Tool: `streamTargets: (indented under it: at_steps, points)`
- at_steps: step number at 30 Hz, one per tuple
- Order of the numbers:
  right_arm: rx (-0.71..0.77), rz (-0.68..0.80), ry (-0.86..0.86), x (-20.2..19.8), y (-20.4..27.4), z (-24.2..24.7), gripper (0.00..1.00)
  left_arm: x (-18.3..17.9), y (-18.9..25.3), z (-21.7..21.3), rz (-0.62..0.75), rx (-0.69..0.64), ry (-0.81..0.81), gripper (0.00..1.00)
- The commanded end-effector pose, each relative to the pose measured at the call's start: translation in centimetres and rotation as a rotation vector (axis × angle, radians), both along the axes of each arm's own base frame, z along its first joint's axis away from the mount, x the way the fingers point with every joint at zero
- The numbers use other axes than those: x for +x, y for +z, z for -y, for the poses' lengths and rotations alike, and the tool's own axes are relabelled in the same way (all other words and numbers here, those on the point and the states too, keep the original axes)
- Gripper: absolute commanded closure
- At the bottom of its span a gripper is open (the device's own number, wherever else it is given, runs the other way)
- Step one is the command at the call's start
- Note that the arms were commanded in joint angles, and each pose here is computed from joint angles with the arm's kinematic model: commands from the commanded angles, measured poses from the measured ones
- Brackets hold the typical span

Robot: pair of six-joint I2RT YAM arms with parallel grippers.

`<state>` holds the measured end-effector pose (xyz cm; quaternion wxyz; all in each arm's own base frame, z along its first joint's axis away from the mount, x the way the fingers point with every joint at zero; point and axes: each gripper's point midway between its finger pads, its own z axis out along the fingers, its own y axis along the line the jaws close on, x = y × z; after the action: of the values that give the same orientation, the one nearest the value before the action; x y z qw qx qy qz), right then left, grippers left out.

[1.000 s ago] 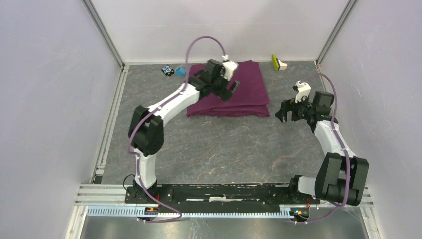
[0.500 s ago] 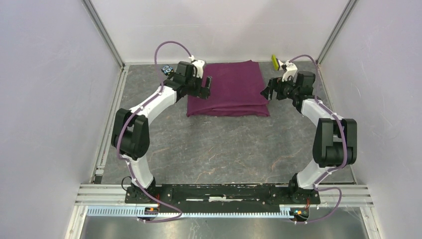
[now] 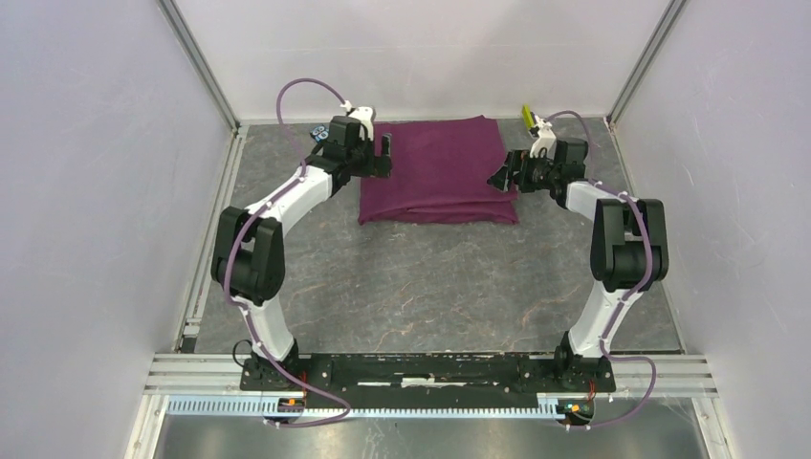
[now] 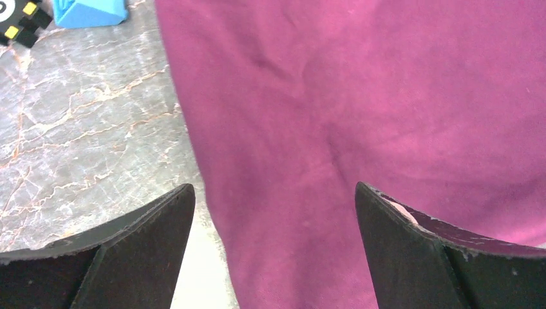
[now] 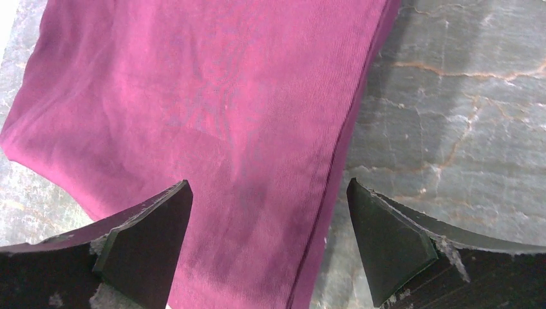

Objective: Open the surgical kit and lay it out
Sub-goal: Open the surgical kit at the center of the board.

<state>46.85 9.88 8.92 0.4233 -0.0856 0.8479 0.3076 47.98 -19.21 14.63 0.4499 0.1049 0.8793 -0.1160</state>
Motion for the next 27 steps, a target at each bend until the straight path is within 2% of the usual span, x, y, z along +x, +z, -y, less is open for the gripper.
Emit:
streamTargets:
  at_steps: [1, 6, 7, 14, 20, 27]
  points:
    - [0.045, 0.057, 0.043, 1.9, 1.7, -1.6, 0.02, 2.4, -0.3, -0.7, -0.038, -0.152, 0.107, 0.0]
    - [0.056, 0.032, 0.058, 1.8, 0.6, -1.9, 0.02, 2.6, -3.7, -0.2, -0.159, -0.229, 0.111, 0.0]
    - [0.06, 0.027, 0.094, 1.3, 0.4, -3.4, 0.02, 2.5, -4.2, 0.0, -0.175, -0.238, 0.106, 0.0]
    - [0.087, 0.017, 0.17, -0.8, -0.5, -5.6, 0.02, 1.0, -6.6, 1.1, -0.255, -0.285, 0.06, 0.05]
    - [0.089, 0.038, 0.201, -2.0, 0.2, -6.3, 0.02, -0.5, -7.1, 2.4, -0.301, -0.327, 0.021, 0.12]
    - [0.088, 0.068, 0.233, -3.3, 1.2, -7.3, 0.03, -1.8, -6.5, 3.9, -0.302, -0.329, -0.016, 0.13]
